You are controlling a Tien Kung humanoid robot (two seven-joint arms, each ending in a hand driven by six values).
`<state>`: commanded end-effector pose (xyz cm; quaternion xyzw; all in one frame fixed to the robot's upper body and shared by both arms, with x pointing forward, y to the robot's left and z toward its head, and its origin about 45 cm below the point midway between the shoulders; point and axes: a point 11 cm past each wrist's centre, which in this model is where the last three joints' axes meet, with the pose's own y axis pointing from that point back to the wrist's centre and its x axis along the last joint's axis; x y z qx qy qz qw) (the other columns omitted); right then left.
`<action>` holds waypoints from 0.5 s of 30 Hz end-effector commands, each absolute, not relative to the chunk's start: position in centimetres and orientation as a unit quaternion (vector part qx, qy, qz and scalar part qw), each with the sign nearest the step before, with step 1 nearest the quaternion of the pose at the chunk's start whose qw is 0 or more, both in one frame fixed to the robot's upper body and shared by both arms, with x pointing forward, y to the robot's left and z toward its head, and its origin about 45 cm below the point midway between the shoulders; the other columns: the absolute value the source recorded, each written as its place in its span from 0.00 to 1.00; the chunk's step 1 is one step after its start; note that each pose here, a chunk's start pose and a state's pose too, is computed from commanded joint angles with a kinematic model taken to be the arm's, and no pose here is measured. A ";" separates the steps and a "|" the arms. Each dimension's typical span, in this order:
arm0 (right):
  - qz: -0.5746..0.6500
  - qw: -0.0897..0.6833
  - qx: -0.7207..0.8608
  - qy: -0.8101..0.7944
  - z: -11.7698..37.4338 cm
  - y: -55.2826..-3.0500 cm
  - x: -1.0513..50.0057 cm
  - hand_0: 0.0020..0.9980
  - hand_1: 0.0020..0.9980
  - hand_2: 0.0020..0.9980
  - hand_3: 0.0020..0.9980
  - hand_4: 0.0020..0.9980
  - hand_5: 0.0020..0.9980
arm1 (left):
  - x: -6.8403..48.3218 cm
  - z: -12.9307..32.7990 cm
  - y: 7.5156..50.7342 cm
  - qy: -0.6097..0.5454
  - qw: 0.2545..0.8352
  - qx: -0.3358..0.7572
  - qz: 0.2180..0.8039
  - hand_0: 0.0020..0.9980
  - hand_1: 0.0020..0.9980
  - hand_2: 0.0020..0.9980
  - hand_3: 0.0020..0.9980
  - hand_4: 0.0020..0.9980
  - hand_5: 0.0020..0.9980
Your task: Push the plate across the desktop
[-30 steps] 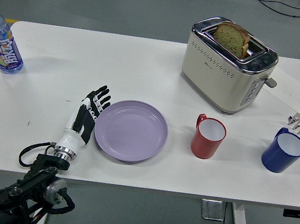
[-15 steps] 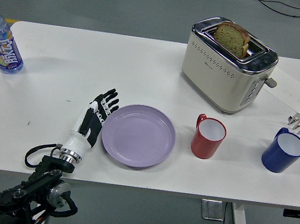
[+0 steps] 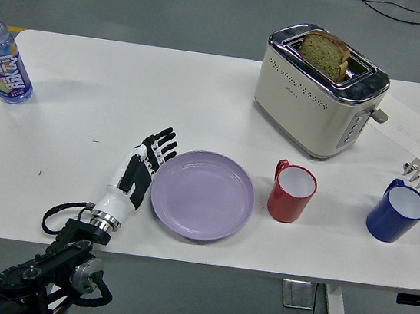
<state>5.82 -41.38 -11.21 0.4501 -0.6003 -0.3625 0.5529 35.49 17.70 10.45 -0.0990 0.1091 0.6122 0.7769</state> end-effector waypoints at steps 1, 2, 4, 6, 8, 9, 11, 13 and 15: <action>-0.363 0.553 0.450 -0.600 -11.2 -41.4 5.8 0.61 0.55 0.63 0.63 0.13 0.36 | 35.4 10.5 17.6 0.109 0.777 -0.100 0.611 0.86 0.88 0.91 0.85 0.45 1.00; -0.363 0.553 0.450 -0.600 -11.2 -41.4 5.8 0.61 0.55 0.63 0.63 0.13 0.36 | 35.3 10.5 17.5 0.109 0.778 -0.102 0.610 0.86 0.88 0.91 0.85 0.45 1.00; -0.363 0.554 0.449 -0.600 -11.2 -41.4 5.7 0.61 0.55 0.63 0.63 0.13 0.36 | 35.3 10.6 17.3 0.108 0.779 -0.104 0.608 0.85 0.88 0.91 0.85 0.45 1.00; -0.364 0.554 0.449 -0.599 -11.2 -41.4 5.6 0.61 0.55 0.63 0.63 0.13 0.36 | 35.2 10.7 17.1 0.106 0.781 -0.105 0.606 0.85 0.88 0.91 0.85 0.45 1.00; -0.364 0.554 0.449 -0.599 -11.2 -41.4 5.5 0.61 0.55 0.63 0.63 0.13 0.36 | 35.2 10.7 17.1 0.105 0.781 -0.105 0.606 0.85 0.88 0.91 0.85 0.45 1.00; -0.364 0.555 0.448 -0.599 -11.3 -41.4 5.5 0.61 0.55 0.63 0.63 0.13 0.36 | 35.2 10.7 17.1 0.106 0.781 -0.104 0.607 0.85 0.88 0.91 0.85 0.45 1.00; -0.365 0.555 0.448 -0.599 -11.3 -41.4 5.5 0.61 0.55 0.63 0.63 0.13 0.36 | 35.2 10.6 17.2 0.105 0.780 -0.103 0.609 0.86 0.88 0.91 0.85 0.45 1.00; -0.365 0.555 0.447 -0.599 -11.3 -41.4 5.4 0.61 0.55 0.63 0.63 0.13 0.36 | 35.2 10.7 17.4 0.102 0.777 -0.101 0.612 0.86 0.88 0.91 0.85 0.45 1.00; -0.365 0.555 0.447 -0.599 -11.2 -41.5 5.4 0.61 0.55 0.63 0.63 0.13 0.36 | 35.4 10.8 17.8 0.095 0.773 -0.099 0.620 0.86 0.88 0.91 0.85 0.45 1.00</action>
